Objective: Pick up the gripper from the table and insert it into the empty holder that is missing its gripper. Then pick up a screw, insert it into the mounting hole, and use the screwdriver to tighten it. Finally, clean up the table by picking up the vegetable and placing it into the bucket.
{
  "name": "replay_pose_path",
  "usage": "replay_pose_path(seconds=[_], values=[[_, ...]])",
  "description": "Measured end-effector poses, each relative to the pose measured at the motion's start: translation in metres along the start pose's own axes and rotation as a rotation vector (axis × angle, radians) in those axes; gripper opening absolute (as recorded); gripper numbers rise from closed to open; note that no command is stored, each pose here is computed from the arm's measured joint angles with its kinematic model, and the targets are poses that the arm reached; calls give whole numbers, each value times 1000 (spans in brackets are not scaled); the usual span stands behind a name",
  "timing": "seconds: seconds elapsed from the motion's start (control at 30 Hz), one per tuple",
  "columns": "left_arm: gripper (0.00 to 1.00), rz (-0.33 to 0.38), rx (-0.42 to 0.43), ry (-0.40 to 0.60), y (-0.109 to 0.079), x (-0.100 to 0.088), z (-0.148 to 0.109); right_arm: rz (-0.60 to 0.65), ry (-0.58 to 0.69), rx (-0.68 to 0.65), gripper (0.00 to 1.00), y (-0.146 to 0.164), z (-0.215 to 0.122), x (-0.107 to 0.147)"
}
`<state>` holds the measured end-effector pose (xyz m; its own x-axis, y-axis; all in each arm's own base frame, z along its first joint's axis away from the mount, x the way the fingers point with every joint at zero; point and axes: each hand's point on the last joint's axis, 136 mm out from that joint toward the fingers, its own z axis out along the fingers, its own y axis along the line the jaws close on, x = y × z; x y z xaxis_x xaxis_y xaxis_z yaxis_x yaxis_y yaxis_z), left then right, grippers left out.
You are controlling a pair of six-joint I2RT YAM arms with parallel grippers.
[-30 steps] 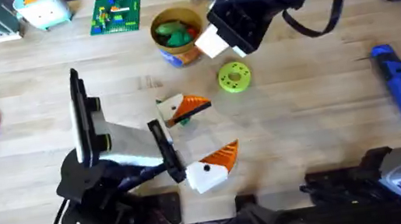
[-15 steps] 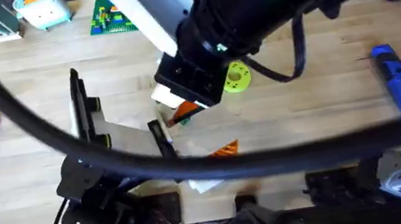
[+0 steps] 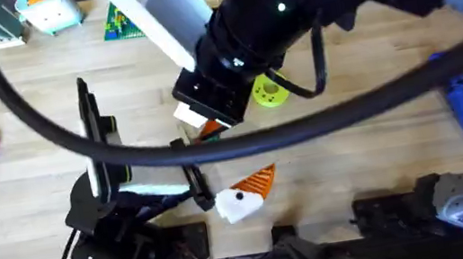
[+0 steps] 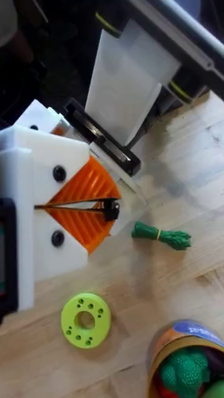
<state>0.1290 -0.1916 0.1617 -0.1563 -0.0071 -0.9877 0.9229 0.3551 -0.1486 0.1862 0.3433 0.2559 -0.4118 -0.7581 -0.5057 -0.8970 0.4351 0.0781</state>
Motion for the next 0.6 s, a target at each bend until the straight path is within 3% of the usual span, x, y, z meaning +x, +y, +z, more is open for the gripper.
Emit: replay_pose_path(seconds=[0.6], values=[[993,11,0,0,0,0,0,8,66,-6,7,2,13,10]])
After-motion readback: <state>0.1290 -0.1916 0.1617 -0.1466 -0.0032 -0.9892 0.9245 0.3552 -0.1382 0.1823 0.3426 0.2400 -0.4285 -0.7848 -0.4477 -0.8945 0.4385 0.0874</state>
